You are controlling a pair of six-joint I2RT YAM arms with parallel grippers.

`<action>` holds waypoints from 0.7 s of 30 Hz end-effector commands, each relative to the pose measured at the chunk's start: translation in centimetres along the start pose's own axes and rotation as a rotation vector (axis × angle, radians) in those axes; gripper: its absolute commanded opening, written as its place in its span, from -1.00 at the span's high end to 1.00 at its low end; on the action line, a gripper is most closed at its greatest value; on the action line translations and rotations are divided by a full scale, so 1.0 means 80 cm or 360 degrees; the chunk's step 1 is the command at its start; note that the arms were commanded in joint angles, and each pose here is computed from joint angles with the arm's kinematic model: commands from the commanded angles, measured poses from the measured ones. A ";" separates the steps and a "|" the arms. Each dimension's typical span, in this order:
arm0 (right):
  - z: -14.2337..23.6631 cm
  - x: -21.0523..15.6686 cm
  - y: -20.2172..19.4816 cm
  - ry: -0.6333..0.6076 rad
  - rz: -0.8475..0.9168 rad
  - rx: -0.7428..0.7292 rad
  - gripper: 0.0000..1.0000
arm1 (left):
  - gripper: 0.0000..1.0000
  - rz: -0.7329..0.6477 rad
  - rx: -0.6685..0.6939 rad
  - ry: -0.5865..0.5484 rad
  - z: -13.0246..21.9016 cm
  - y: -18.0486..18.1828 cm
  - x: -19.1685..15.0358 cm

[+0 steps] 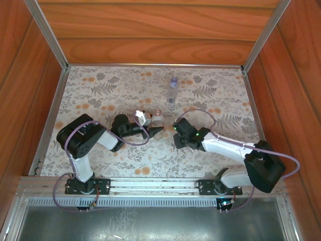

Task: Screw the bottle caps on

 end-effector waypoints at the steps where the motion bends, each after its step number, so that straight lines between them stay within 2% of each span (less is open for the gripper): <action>1: 0.028 0.016 -0.002 -0.0020 0.0012 -0.0019 0.31 | -0.27 -0.0002 -0.0055 -0.0003 -0.004 -0.004 -0.001; 21: 0.166 0.127 0.001 -0.0003 0.0345 0.0084 0.27 | -0.27 -0.0011 -0.0058 0.0024 -0.005 -0.002 -0.010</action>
Point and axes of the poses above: each hand's point on the last joint's axis, 136 mm out from that joint toward the fingers, its own z axis back along the fingers, its own y axis along the line the jaws close on, x = y × z, the point moved 5 cm from there along z, back along the fingers, and after that the axes turned 10 degrees about z, right-handed, at the moved point
